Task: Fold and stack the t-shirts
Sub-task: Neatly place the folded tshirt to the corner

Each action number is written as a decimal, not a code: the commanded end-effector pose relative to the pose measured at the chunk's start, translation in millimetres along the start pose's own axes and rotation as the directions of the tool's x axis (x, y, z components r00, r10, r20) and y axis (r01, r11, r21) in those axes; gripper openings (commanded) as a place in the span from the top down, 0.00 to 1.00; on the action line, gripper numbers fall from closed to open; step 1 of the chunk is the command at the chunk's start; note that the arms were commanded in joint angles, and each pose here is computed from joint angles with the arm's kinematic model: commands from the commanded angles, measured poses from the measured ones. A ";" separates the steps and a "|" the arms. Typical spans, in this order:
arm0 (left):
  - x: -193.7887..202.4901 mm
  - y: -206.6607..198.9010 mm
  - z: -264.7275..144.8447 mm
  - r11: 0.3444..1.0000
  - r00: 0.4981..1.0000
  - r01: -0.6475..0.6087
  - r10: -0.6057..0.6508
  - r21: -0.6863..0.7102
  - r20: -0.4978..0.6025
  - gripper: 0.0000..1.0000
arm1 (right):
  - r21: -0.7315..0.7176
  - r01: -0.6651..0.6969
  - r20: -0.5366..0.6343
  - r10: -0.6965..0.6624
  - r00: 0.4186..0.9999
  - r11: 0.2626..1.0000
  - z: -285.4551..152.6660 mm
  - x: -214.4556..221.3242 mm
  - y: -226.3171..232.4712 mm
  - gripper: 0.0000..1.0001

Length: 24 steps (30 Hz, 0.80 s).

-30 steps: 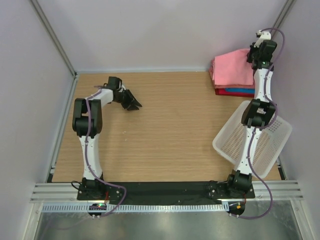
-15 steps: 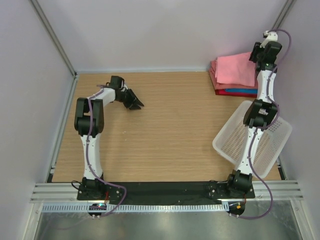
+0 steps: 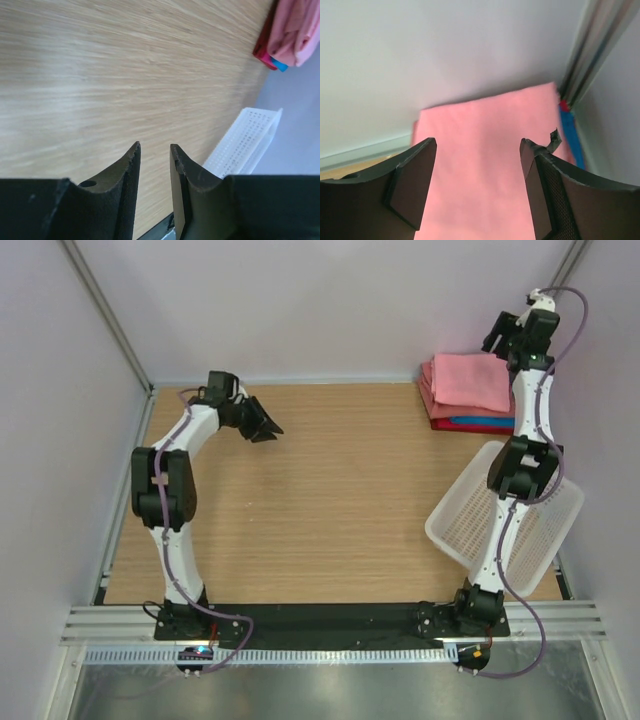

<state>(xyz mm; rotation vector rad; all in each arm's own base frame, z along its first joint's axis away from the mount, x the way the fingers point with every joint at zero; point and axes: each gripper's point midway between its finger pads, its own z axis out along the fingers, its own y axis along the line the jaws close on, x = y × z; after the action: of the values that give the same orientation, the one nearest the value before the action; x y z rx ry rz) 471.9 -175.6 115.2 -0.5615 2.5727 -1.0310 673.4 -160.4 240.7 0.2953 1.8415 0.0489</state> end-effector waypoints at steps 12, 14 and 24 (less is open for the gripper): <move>43.8 -129.7 -114.6 0.927 0.932 -0.307 0.248 0.214 0.263 0.65 | -0.265 -0.181 -0.369 0.074 0.927 0.947 -255.6 52.2 259.7 0.00; 56.9 -132.7 -128.2 0.914 0.921 -0.334 0.263 0.232 0.288 0.54 | -0.324 -0.208 -0.413 0.059 0.909 0.923 -302.0 60.9 287.6 0.00; 130.1 -114.6 -185.2 0.846 0.859 -0.486 0.415 0.221 0.300 0.00 | -0.361 -0.386 -0.512 0.165 0.843 0.849 -444.5 74.9 265.9 0.00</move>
<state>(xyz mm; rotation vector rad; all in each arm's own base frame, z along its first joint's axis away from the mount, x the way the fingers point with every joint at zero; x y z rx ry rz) 330.9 -204.4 320.3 -0.0755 2.0911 -1.1000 309.2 175.2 324.7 0.1841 2.2171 0.7649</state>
